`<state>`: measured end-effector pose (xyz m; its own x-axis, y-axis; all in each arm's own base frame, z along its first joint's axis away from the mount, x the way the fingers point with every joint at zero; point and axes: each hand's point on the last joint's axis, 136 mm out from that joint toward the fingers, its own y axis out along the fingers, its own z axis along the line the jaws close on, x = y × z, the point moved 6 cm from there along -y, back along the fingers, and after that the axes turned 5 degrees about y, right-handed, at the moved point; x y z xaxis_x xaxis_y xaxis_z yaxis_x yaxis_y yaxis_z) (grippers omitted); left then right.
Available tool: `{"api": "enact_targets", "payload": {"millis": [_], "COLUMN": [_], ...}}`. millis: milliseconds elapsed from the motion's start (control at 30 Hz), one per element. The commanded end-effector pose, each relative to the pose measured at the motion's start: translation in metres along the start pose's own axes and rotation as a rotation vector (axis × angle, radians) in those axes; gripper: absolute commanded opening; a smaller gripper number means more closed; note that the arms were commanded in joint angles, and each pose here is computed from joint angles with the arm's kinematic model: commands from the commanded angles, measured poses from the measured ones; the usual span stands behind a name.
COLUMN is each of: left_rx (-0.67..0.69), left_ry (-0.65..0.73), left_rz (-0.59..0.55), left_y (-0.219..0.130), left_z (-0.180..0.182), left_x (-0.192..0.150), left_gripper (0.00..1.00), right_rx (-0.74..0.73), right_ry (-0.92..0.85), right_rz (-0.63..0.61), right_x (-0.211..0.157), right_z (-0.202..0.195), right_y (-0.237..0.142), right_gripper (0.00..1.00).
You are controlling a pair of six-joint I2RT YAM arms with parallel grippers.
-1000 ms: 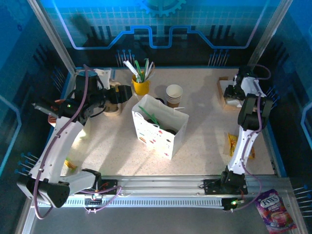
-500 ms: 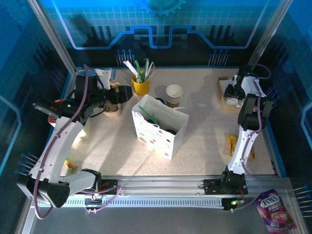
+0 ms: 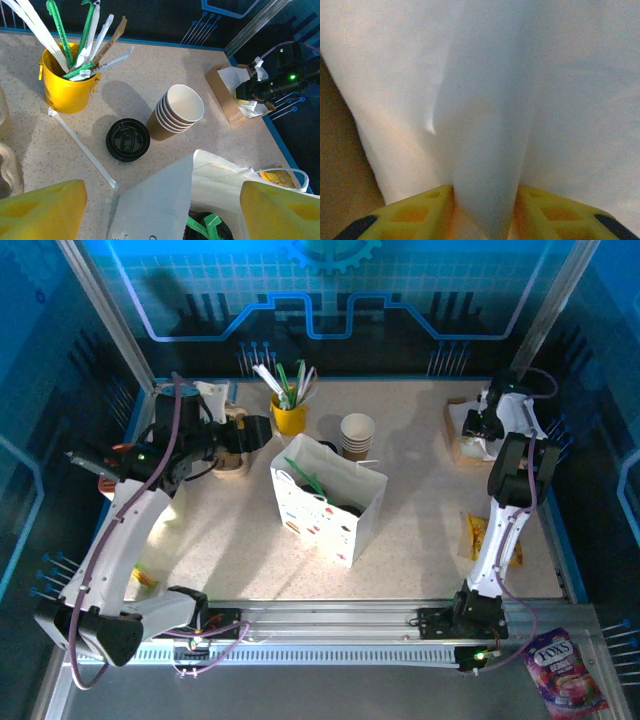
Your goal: Pack the takeout coffee
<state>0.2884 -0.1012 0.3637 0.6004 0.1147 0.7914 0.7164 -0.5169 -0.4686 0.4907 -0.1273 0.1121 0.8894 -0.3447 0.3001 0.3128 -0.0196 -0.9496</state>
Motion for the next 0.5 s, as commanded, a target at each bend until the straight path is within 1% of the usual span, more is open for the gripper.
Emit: {"api": "enact_targets", "payload": {"millis": [0,33,133,267,367,467], "left_rx": [-0.024,-0.024,-0.028,-0.026,-0.03,-0.031], "left_ry": [0.029,0.028,0.028,0.028,0.025,0.025], "left_rz": [-0.031,-0.029,-0.028,-0.029,-0.03,-0.035], "left_y": [-0.008,-0.008,-0.007,-0.007,-0.008,-0.008], "left_z": [-0.004,-0.004,-0.004,-0.004,-0.005,-0.005], "left_x": [0.003,0.003,0.003,0.003,0.003,0.004], "left_gripper": [0.81,0.81,0.81,0.81,0.81,0.81], "right_rx": [0.024,0.026,0.032,0.04,0.041,0.044], "right_ry": [-0.009,-0.013,-0.012,-0.018,-0.018,-0.017], "right_rz": [0.015,-0.016,-0.042,-0.086,-0.131,-0.203], "right_x": [0.002,0.007,0.012,0.016,0.019,0.021], "right_z": [0.004,0.005,0.007,0.01,0.012,0.014], "right_y": [-0.002,-0.015,-0.027,-0.047,-0.068,-0.094], "right_gripper": [0.32,0.3,0.26,0.15,0.13,0.11]}}
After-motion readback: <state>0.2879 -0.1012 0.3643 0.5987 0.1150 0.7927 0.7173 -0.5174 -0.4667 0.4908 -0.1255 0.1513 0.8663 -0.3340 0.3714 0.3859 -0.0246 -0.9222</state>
